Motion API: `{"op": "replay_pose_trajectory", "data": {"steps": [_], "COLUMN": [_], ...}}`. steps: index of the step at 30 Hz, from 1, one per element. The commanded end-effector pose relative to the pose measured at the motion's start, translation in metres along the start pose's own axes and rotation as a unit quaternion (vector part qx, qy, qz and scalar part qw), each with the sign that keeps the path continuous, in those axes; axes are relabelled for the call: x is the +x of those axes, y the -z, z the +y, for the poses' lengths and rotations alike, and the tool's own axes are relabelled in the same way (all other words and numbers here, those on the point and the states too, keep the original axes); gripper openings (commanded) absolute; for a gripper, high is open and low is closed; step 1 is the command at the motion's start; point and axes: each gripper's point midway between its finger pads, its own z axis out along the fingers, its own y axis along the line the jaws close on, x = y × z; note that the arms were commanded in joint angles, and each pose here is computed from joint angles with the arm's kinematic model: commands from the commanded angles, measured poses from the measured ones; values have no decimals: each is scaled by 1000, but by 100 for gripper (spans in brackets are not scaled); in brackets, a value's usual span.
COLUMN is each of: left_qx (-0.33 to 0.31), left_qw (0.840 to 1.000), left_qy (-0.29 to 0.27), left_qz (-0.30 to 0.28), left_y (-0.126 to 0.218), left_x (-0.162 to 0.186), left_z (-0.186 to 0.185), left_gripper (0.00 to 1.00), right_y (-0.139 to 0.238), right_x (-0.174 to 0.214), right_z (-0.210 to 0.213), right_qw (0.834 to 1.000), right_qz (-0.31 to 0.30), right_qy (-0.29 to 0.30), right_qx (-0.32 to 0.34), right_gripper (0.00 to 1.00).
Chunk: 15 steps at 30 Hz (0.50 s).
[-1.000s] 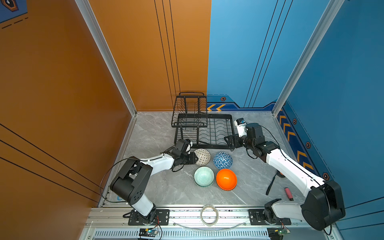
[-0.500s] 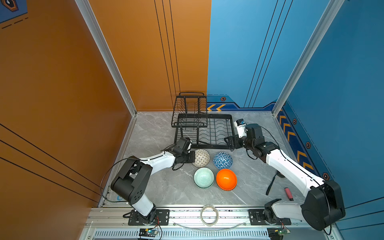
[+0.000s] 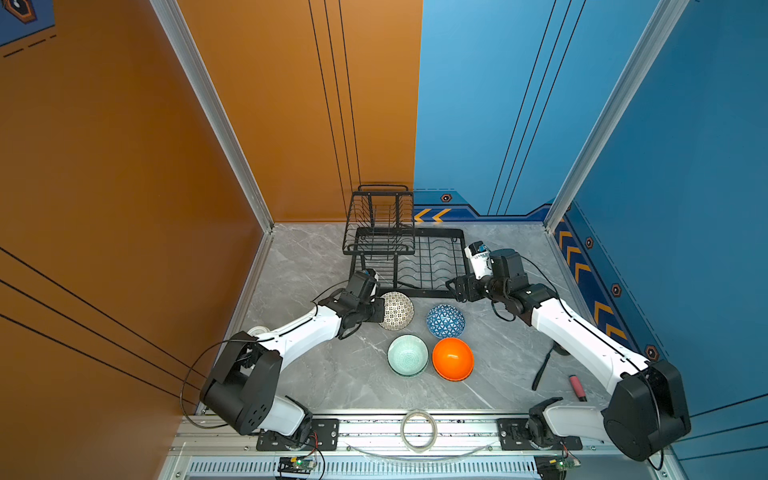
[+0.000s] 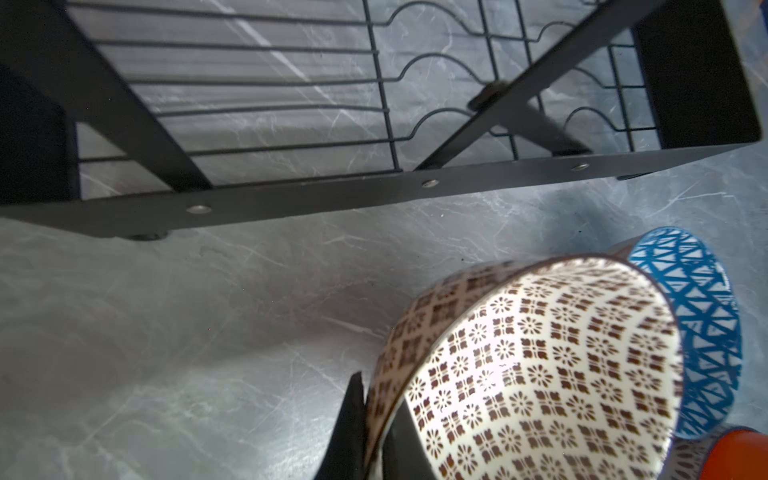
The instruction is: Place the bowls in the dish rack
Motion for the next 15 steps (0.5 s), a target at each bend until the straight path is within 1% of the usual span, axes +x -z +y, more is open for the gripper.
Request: {"op": "replay_pose_trajectory", "data": {"steps": [1, 5, 11, 15], "left_qx": [-10, -15, -8, 4], "left_qw": [998, 994, 984, 980], "left_qy": [-28, -57, -94, -102], "left_qz": [-54, -96, -151, -173], "left_y": [21, 39, 57, 62], "left_x": [-21, -39, -60, -69], "left_z": [-3, -14, -41, -56], "left_gripper": [0, 0, 0, 0], "right_y": [14, 22, 31, 32], "right_x": [-9, -15, -25, -23], "right_z": [18, 38, 79, 97], "right_qw": [999, 997, 990, 988], "right_qz": [-4, -10, -19, -16], "right_qy": [0, -6, -11, -6], "right_qx": [-35, -79, -143, -155], "right_gripper": [100, 100, 100, 98]}}
